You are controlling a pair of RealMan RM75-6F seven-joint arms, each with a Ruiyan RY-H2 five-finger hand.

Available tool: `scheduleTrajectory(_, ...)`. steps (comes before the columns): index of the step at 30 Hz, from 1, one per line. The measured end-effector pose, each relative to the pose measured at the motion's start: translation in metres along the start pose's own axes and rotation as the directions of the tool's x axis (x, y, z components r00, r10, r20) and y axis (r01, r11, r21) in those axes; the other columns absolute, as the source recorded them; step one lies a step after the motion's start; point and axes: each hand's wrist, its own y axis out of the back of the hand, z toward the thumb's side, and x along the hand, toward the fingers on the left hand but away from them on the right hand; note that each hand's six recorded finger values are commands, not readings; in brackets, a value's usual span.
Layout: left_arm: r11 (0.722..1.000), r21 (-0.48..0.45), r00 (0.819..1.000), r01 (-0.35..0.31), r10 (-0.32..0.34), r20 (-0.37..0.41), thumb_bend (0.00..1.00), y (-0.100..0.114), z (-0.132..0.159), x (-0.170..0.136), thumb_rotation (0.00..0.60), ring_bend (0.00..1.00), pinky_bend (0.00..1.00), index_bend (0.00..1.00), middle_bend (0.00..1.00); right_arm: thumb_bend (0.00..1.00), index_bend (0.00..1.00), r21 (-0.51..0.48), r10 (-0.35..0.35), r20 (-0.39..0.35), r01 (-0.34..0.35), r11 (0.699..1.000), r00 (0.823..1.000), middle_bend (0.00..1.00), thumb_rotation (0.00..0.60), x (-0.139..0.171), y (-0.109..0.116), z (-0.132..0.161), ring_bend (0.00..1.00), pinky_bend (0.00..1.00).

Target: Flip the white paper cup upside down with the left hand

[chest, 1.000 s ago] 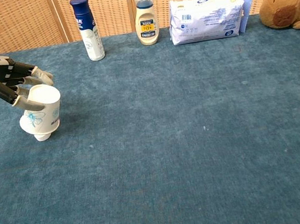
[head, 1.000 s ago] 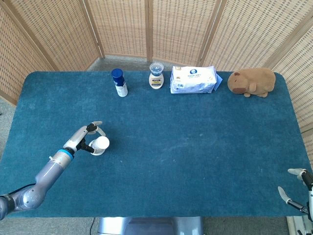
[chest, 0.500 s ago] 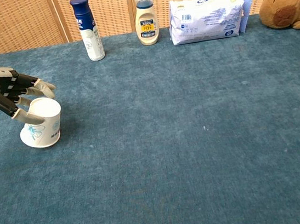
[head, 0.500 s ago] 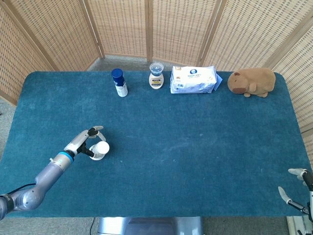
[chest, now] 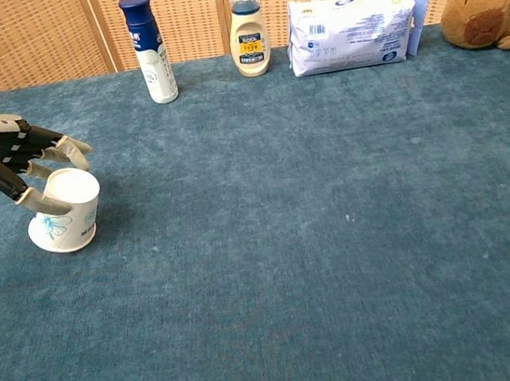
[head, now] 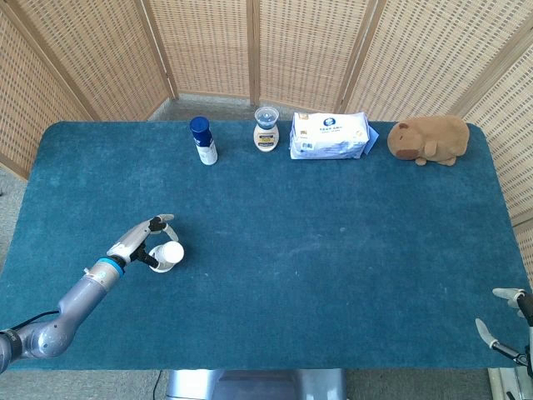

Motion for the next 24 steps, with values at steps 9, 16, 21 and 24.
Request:
scheduleTrajectory(9, 0.999, 0.042, 1.000, 0.009, -0.008, -0.008, 0.14, 0.003, -0.001, -0.004, 0.596, 0.00, 0.12, 0.28, 0.04, 0.33, 0.34, -0.003, -0.001, -0.002, 0.001, 1.000, 1.000, 0.37, 0.413, 0.000, 0.000, 0.001, 0.41, 0.44)
scheduleTrajectory(16, 0.997, 0.069, 0.999, -0.033, 0.033, 0.006, 0.13, 0.015, 0.002, -0.008, 0.595, 0.00, 0.11, 0.15, 0.01, 0.33, 0.34, -0.002, -0.010, -0.008, 0.010, 1.000, 1.000, 0.37, 0.413, 0.000, 0.003, 0.003, 0.41, 0.44)
scheduleTrajectory(21, 0.986, 0.128, 0.994, -0.104, 0.098, 0.048, 0.13, 0.035, 0.013, -0.021, 0.597, 0.00, 0.11, 0.13, 0.01, 0.33, 0.34, -0.002, -0.006, -0.017, 0.006, 1.000, 1.000, 0.37, 0.413, -0.002, 0.002, 0.005, 0.41, 0.43)
scheduleTrajectory(24, 0.977, 0.155, 0.988, -0.146, 0.137, 0.067, 0.13, 0.046, 0.017, -0.031, 0.599, 0.00, 0.11, 0.13, 0.01, 0.33, 0.34, -0.004, -0.001, -0.026, 0.001, 1.000, 1.000, 0.37, 0.411, -0.005, 0.001, 0.008, 0.41, 0.43)
